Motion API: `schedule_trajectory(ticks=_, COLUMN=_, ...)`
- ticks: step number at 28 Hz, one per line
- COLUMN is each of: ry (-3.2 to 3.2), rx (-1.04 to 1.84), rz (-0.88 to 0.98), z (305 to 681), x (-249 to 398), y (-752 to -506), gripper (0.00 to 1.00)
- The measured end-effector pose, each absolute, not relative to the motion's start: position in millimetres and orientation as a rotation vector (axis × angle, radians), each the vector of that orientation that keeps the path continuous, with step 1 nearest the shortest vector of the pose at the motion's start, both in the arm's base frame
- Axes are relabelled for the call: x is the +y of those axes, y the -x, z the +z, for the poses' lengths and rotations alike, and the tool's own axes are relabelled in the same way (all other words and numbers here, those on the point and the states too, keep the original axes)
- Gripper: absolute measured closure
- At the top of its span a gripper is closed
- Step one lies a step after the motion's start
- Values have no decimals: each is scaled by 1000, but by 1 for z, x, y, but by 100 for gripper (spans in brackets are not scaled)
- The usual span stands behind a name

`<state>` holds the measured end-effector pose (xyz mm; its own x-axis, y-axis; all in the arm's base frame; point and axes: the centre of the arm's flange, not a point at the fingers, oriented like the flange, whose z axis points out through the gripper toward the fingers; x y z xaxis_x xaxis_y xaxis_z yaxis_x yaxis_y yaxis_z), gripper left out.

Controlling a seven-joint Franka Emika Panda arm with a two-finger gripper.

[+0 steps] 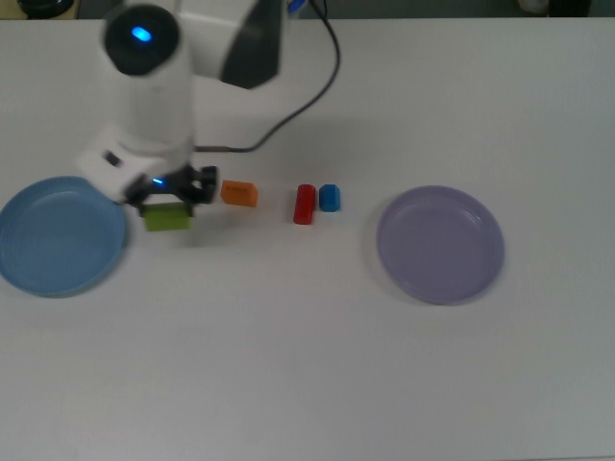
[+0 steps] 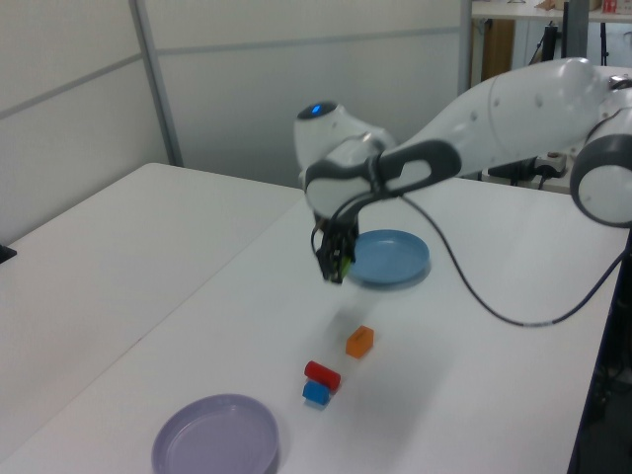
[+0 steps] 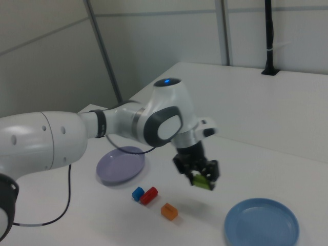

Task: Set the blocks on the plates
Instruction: 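Carry the green block to the light blue plate and release it, then move the gripper back and grasp the orange block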

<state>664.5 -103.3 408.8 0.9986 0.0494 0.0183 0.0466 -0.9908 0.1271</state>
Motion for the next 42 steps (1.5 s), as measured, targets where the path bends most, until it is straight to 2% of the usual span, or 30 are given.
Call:
schedule_trajectory(ticks=5, ry=-3011, rx=-41, rz=47, z=420, x=-181, y=-648, gripper=33)
schedule_trajectory(ticks=10, ry=-3000, rx=-117, rz=33, z=390, x=-243, y=-637, gripper=33)
schedule_trajectory(ticks=16, ry=-2982, rx=-183, rz=125, z=353, x=-276, y=-641, gripper=33)
schedule_trajectory(ticks=21, ry=-2991, rx=-171, rz=129, z=347, x=-269, y=-645, gripper=31)
schedule_trajectory(ticks=27, ry=-2995, rx=-144, rz=135, z=348, x=-257, y=-651, gripper=11)
schedule_trajectory(ticks=28, ry=-2997, rx=-132, rz=136, z=348, x=-252, y=-653, gripper=4)
schedule_trajectory(ticks=30, ry=-3000, rx=-124, rz=138, z=348, x=-245, y=-655, gripper=0)
schedule_trajectory(ticks=36, ry=-3037, rx=-106, rz=20, z=351, x=-215, y=-655, gripper=0)
schedule_trajectory(ticks=42, ry=-3080, rx=-49, rz=-131, z=372, x=-153, y=-649, gripper=0)
